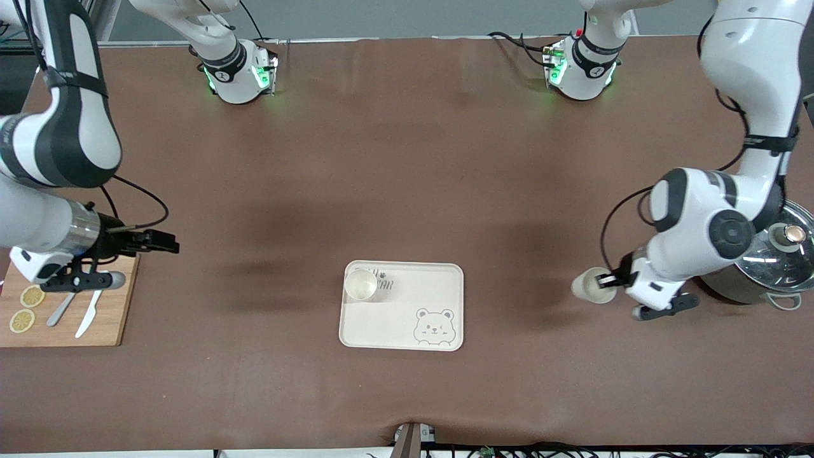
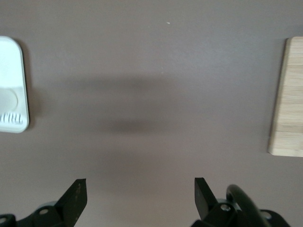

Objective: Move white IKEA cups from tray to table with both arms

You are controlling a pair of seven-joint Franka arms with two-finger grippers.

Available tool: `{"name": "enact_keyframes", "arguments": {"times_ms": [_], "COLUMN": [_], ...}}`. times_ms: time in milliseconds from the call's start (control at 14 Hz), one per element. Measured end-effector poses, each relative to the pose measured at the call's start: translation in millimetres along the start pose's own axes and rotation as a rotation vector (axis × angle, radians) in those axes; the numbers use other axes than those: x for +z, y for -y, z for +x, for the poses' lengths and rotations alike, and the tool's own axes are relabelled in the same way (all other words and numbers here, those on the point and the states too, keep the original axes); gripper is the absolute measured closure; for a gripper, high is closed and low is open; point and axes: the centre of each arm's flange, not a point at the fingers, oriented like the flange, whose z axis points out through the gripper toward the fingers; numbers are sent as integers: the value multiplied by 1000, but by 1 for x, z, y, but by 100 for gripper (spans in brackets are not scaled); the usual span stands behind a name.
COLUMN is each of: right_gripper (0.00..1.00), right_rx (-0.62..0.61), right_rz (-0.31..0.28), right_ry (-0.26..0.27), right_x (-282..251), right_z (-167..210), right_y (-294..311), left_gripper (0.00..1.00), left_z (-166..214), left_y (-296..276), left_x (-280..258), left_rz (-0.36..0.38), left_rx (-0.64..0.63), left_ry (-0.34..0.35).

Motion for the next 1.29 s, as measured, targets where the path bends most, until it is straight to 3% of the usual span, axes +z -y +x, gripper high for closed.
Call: {"name": "enact_keyframes", "arguments": {"times_ms": [214,500,714,1071,1286], "right_gripper": [0,0,0,0,0], "right_rx": [89,157,215,334,407], "right_rz": [-9,-14,-11,29,58], "right_ry": [2,-10,-33,-144,-163], "right_x": [29,64,95,141,161], "right_z": [9,28,44,59,55], "right_y": [46,82,98,169,208], "left_gripper": [96,96,96,96,96], "left_z": [-2,-14,-27,-34,-31], "left_y": [72,98,97,93,88], "left_x": [22,42,50,53,49], "left_rz": [4,6,3,-4,-11], "left_rx": [-19,-40,-37,-24,-15], "left_ry": [53,89,51,-19,-57]}}
